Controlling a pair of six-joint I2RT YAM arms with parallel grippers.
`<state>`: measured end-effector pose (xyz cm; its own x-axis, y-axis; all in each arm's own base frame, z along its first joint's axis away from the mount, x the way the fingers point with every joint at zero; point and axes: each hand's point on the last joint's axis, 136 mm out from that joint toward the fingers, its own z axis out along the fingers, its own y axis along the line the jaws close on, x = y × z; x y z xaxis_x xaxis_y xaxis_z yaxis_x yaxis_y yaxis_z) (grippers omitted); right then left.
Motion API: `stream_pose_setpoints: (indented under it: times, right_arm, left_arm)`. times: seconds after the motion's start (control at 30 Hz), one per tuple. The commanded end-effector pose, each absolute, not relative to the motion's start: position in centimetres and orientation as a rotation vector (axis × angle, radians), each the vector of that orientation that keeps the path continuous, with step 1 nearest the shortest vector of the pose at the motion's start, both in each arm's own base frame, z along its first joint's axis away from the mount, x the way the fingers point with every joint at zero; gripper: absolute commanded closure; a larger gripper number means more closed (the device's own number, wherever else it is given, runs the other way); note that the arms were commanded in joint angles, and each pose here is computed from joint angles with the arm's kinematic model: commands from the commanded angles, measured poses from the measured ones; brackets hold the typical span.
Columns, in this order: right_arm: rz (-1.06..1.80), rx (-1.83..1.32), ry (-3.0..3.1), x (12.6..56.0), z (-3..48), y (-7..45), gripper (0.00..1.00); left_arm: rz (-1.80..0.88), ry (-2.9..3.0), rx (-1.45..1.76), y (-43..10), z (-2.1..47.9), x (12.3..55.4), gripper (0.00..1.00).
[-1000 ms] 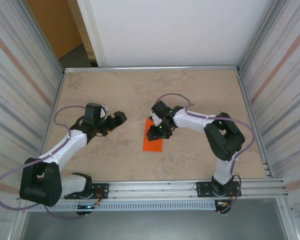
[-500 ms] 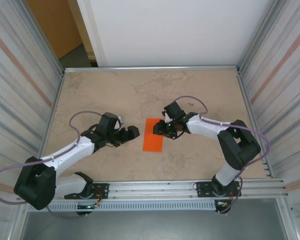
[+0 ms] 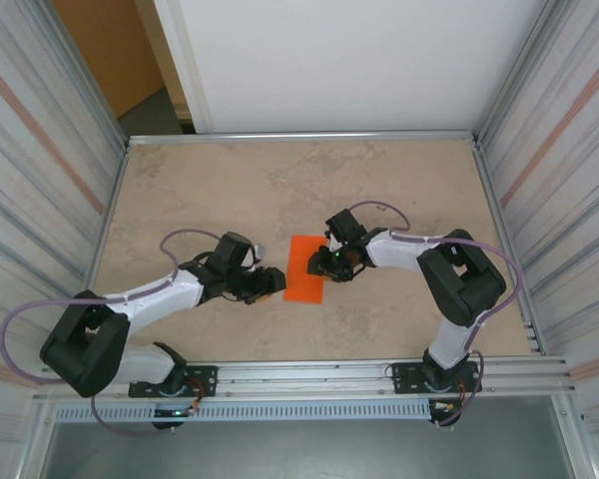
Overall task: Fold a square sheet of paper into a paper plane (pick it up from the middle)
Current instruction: Third fold the triangle at the center of the table.
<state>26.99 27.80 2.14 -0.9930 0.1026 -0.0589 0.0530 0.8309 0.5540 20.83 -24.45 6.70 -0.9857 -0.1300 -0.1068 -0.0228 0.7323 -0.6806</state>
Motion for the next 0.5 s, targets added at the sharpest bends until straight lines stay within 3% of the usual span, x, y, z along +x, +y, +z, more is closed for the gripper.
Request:
stream_pose_setpoints:
  times: [0.0, 0.23, 0.47]
  right_arm:
    - [0.762, 0.157, 3.022, 25.8, -0.8, 26.1, 0.63]
    - [0.749, 0.149, 3.041, 25.4, -1.4, 25.4, 0.65]
    - [0.750, 0.155, 3.045, 25.2, -1.6, 25.0, 0.66]
  left_arm:
    - [-1.109, 2.792, -0.157, -25.2, 5.9, 20.9, 0.45]
    - [-1.121, 2.845, -0.193, -26.2, 3.8, 21.2, 0.58]
    - [-1.150, 2.846, -0.198, -26.9, 3.2, 21.5, 0.63]
